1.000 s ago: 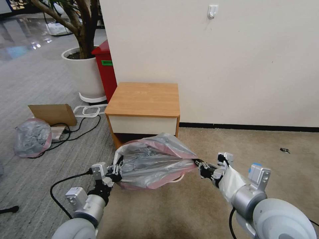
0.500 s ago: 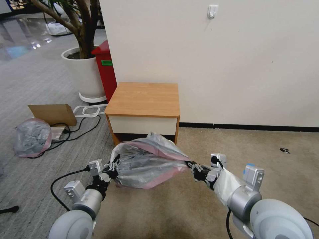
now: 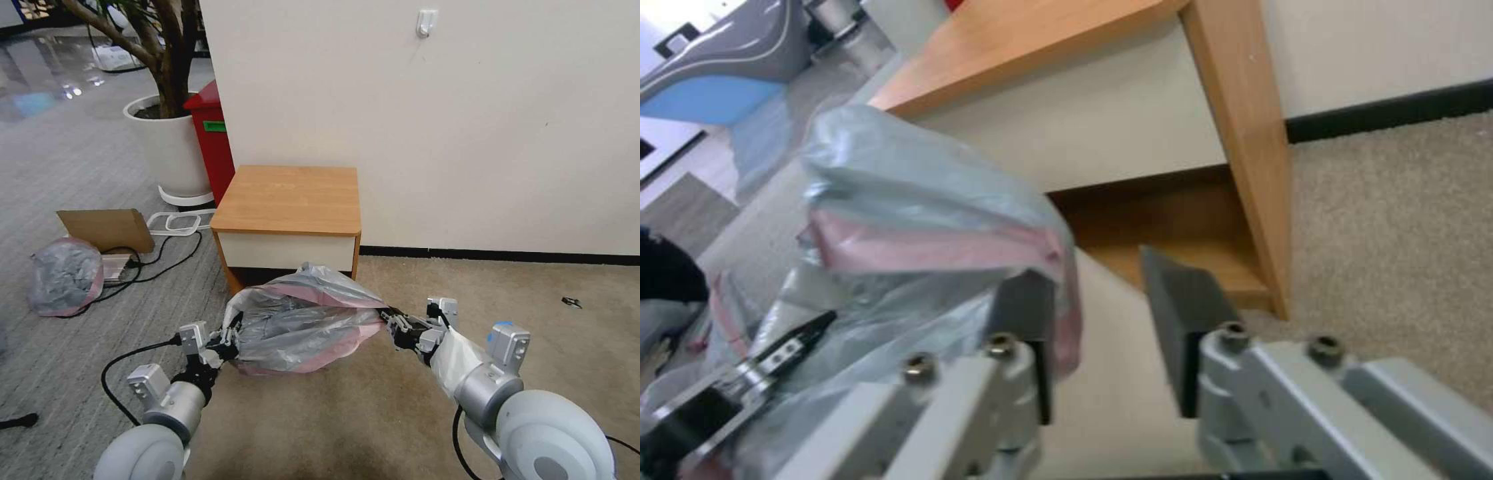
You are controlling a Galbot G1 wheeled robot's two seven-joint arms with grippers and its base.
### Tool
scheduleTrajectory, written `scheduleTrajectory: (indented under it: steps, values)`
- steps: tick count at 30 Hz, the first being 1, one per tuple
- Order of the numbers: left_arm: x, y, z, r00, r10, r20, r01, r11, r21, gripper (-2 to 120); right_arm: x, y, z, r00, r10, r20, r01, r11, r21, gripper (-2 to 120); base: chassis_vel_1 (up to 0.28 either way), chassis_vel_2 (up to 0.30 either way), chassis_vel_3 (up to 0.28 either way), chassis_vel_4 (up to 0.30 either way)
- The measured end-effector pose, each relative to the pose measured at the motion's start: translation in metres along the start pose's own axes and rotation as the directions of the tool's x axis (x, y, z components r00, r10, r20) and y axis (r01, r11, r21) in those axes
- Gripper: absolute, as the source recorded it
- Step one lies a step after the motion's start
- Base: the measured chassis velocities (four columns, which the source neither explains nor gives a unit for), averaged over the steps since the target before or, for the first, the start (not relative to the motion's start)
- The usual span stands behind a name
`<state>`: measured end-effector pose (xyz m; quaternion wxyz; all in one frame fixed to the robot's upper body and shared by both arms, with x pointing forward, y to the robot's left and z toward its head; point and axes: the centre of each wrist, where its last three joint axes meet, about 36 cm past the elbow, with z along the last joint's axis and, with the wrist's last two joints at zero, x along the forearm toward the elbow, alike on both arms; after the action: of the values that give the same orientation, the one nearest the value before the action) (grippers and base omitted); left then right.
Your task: Pick up the garbage bag from the table and place it over the trash can.
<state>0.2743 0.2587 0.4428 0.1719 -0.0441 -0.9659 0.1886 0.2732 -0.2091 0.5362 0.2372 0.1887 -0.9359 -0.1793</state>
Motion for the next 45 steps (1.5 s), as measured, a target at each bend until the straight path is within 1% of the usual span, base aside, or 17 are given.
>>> scheduleTrajectory:
  steps: [2, 4, 6, 7, 8, 10, 11, 12, 14, 16, 17, 19, 23, 28, 32, 43, 45]
  values:
    - [-0.005, 0.005, 0.0, 0.999, -0.033, -0.013, 0.033, 0.999, -0.004, 6, 0.002, 0.001, 0.004, 1.0, -0.007, 0.009, 0.007, 0.999, 0.034, 39, 0.0, 0.0, 0.0, 0.0]
    - [-0.007, 0.006, 0.001, 0.999, -0.043, -0.018, 0.043, 0.999, -0.005, 6, 0.001, 0.001, 0.007, 1.0, -0.006, 0.016, 0.005, 0.998, 0.055, 41, 0.0, 0.0, 0.0, 0.0]
    - [-0.014, 0.012, 0.002, 0.997, -0.075, -0.034, 0.074, 0.997, -0.008, 6, -0.004, -0.007, 0.019, 0.999, -0.021, 0.048, 0.015, 0.991, 0.132, 53, 0.0, 0.0, 0.0, 0.0]
    - [-0.016, 0.013, 0.002, 0.996, -0.081, -0.038, 0.08, 0.997, -0.007, 6, -0.007, -0.012, 0.024, 0.997, -0.044, 0.064, 0.033, 0.988, 0.153, 57, 0.0, 0.0, 0.0, 0.0]
    - [-0.016, 0.013, 0.002, 0.996, -0.081, -0.038, 0.08, 0.997, -0.007, 6, -0.007, -0.012, 0.024, 0.997, -0.044, 0.064, 0.033, 0.988, 0.153, 57, 0.0, 0.0, 0.0, 0.0]
    - [-0.019, 0.014, 0.002, 0.995, -0.089, -0.051, 0.089, 0.996, -0.003, 6, -0.016, -0.025, 0.037, 0.986, -0.095, 0.134, 0.063, 0.972, 0.228, 63, 0.0, 0.0, 0.0, 0.0]
    - [-0.02, 0.014, 0.002, 0.994, -0.091, -0.057, 0.091, 0.996, 0.0, 6, -0.023, -0.034, 0.044, 0.975, -0.122, 0.184, 0.067, 0.958, 0.279, 71, 0.0, 0.0, 0.0, 0.0]
    - [-0.02, 0.014, 0.002, 0.994, -0.091, -0.057, 0.091, 0.996, 0.0, 6, -0.023, -0.034, 0.044, 0.975, -0.122, 0.184, 0.067, 0.958, 0.279, 71, 0.0, 0.0, 0.0, 0.0]
    - [-0.02, 0.014, 0.0, 0.993, -0.091, -0.073, 0.092, 0.996, 0.014, 6, -0.039, -0.052, 0.059, 0.948, -0.19, 0.255, 0.081, 0.92, 0.383, 82, 0.0, 0.0, 0.0, 0.0]
    - [-0.019, 0.013, -0.001, 0.993, -0.088, -0.077, 0.09, 0.996, 0.019, 6, -0.042, -0.055, 0.062, 0.942, -0.206, 0.263, 0.089, 0.913, 0.397, 85, 0.0, 0.0, 0.0, 0.0]
    - [-0.016, 0.013, -0.003, 0.993, -0.085, -0.085, 0.087, 0.996, 0.025, 6, -0.047, -0.058, 0.067, 0.934, -0.231, 0.272, 0.105, 0.907, 0.407, 92, 0.0, 0.0, 0.0, 0.0]
    - [-0.015, 0.013, -0.006, 0.993, -0.081, -0.089, 0.084, 0.996, 0.029, 6, -0.049, -0.057, 0.069, 0.929, -0.248, 0.275, 0.121, 0.905, 0.408, 96, 0.0, 0.0, 0.0, 0.0]
    - [-0.013, 0.014, -0.008, 0.993, -0.077, -0.093, 0.08, 0.996, 0.031, 6, -0.051, -0.054, 0.073, 0.926, -0.26, 0.275, 0.137, 0.907, 0.399, 100, 0.0, 0.0, 0.0, 0.0]
    - [-0.011, 0.013, -0.013, 0.994, -0.064, -0.093, 0.067, 0.997, 0.031, 6, -0.054, -0.05, 0.076, 0.927, -0.261, 0.271, 0.138, 0.906, 0.4, 100, 0.0, 0.0, 0.0, 0.0]
    - [-0.008, 0.007, -0.017, 0.995, -0.035, -0.097, 0.04, 0.998, 0.049, 6, -0.058, -0.053, 0.078, 0.934, -0.244, 0.263, 0.116, 0.9, 0.421, 98, 0.0, 0.0, 0.0, 0.0]
    - [-0.006, 0.004, -0.019, 0.995, -0.02, -0.1, 0.025, 0.998, 0.055, 6, -0.061, -0.051, 0.076, 0.927, -0.241, 0.286, 0.096, 0.893, 0.44, 96, 0.0, 0.0, 0.0, 0.0]
    - [-0.006, 0.004, -0.019, 0.995, -0.016, -0.1, 0.022, 0.998, 0.059, 6, -0.064, -0.052, 0.075, 0.925, -0.24, 0.295, 0.086, 0.888, 0.453, 93, 0.0, 0.0, 0.0, 0.0]
